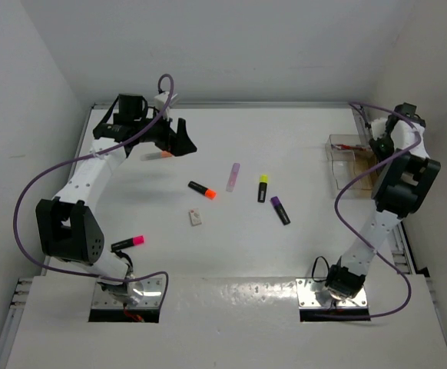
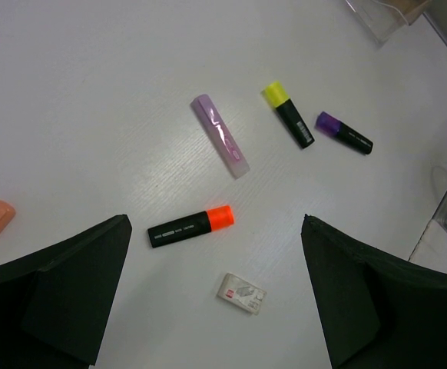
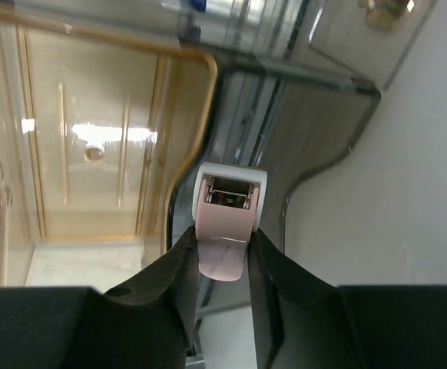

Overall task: Sort the stationery into containers
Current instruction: Place the stationery into the container, then grab a piece of stationery with the left arm

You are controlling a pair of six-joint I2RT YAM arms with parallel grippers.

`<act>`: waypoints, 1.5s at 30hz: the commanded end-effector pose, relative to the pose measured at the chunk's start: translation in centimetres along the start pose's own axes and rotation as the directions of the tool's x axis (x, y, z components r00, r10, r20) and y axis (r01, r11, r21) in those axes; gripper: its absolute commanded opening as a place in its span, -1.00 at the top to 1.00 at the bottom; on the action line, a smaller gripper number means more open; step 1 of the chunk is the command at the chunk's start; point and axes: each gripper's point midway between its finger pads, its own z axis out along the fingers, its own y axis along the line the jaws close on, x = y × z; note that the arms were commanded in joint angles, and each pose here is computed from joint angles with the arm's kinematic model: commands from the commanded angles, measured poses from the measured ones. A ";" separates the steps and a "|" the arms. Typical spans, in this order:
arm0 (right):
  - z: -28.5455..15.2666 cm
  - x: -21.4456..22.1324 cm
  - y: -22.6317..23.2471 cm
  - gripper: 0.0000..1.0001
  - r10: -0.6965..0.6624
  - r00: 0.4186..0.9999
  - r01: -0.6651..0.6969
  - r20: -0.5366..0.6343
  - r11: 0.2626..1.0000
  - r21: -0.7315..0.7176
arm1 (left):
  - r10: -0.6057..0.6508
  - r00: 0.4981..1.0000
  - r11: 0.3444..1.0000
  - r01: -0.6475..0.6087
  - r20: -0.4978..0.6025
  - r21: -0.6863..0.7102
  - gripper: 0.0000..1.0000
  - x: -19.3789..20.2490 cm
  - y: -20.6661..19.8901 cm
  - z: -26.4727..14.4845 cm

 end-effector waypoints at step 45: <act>-20.6 -5.1 23.8 -0.14 0.193 0.934 0.003 0.300 0.836 -0.548 | 0.992 0.098 0.012 -0.702 0.079 0.712 -0.97 18.7 -5.7 0.9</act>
